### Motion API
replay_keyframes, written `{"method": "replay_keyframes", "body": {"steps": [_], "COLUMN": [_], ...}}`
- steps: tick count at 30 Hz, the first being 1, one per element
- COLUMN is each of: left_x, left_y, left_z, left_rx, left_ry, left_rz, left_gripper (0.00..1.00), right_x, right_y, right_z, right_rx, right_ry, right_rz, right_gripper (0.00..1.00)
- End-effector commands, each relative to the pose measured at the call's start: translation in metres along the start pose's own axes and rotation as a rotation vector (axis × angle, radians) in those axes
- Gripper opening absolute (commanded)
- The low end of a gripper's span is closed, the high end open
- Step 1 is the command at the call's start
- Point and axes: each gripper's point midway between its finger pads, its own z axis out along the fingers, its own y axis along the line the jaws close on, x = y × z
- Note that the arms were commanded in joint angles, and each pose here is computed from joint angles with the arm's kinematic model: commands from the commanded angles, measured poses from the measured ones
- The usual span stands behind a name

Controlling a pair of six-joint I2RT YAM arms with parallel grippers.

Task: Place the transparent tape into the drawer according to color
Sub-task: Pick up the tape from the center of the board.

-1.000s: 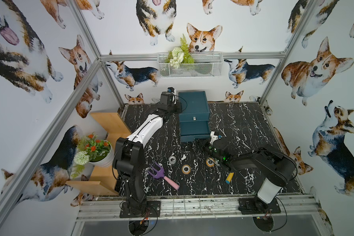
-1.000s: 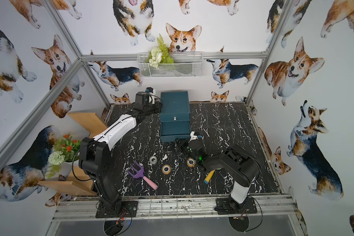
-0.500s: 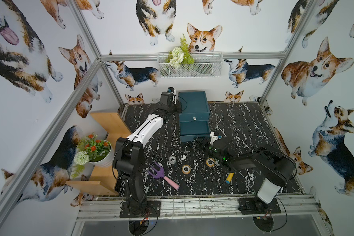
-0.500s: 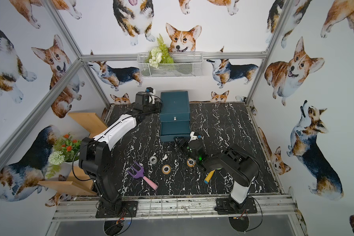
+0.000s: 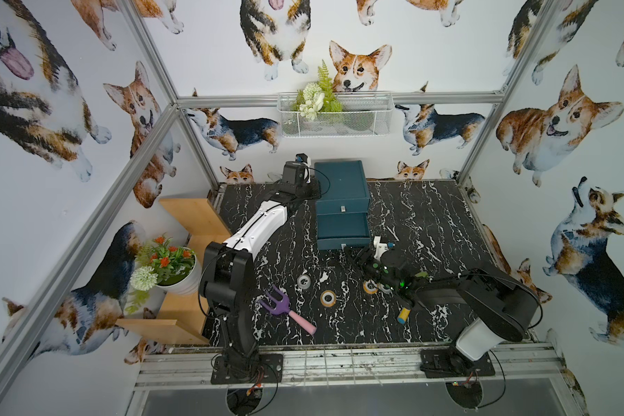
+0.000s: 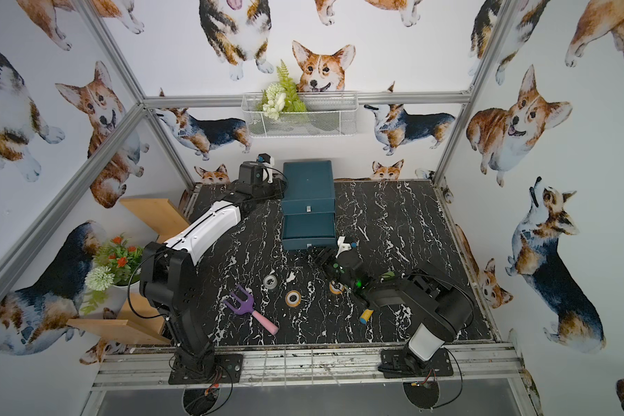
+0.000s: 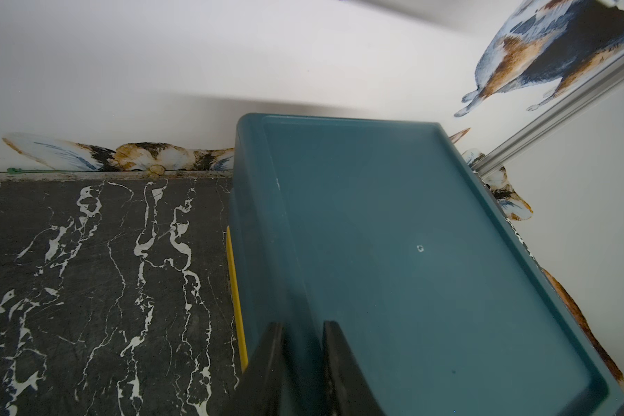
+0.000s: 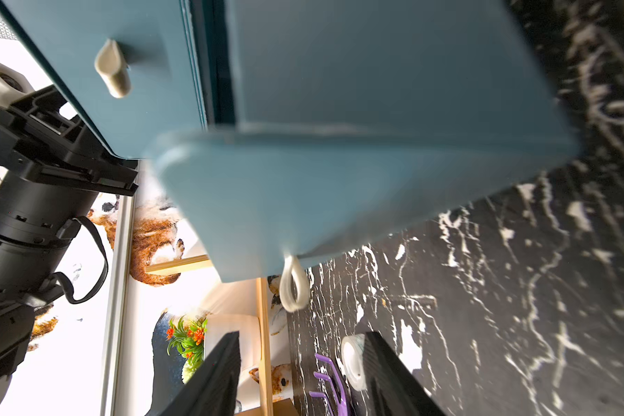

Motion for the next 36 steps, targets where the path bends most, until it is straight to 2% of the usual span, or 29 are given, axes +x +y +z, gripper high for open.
{"method": "replay_keyframes", "body": {"steps": [1,12,19,22,24,26,31,36], "left_x": [0.063,0.022,-0.003,-0.006,-0.017,-0.016,0.008,0.051], "left_y": [0.020,0.009,-0.003,-0.007,-0.016,-0.020,-0.024,-0.023], "left_z": [-0.002,-0.035,-0.068,-0.075,-0.094,-0.104,-0.126,-0.136], "left_rx": [-0.078,-0.075,-0.050,-0.038,-0.017,0.003,0.036,0.057], "left_ry": [0.240,0.133,0.049,0.033,-0.008,-0.016,-0.027,0.013], "left_rz": [-0.004,0.017,0.015,0.003,-0.002,-0.025,-0.073,-0.112], "left_gripper": [0.24,0.27,0.40,0.42,0.44,0.45,0.57,0.76], "right_x": [0.005,0.020,0.018,0.017,0.016,0.014,0.006,0.002], "right_y": [-0.003,0.015,0.026,0.027,0.025,0.020,0.003,-0.024], "right_z": [-0.007,-0.026,-0.036,-0.041,-0.044,-0.048,-0.065,-0.080], "right_rx": [0.017,-0.019,0.006,0.036,0.063,0.102,0.207,0.327], "right_ry": [0.027,0.128,0.140,0.147,0.150,0.148,0.136,0.161], "right_rz": [-0.025,-0.137,-0.289,-0.357,-0.406,-0.453,-0.586,-0.694], "right_gripper": [0.59,0.59,0.59,0.60,0.60,0.60,0.60,0.62]}}
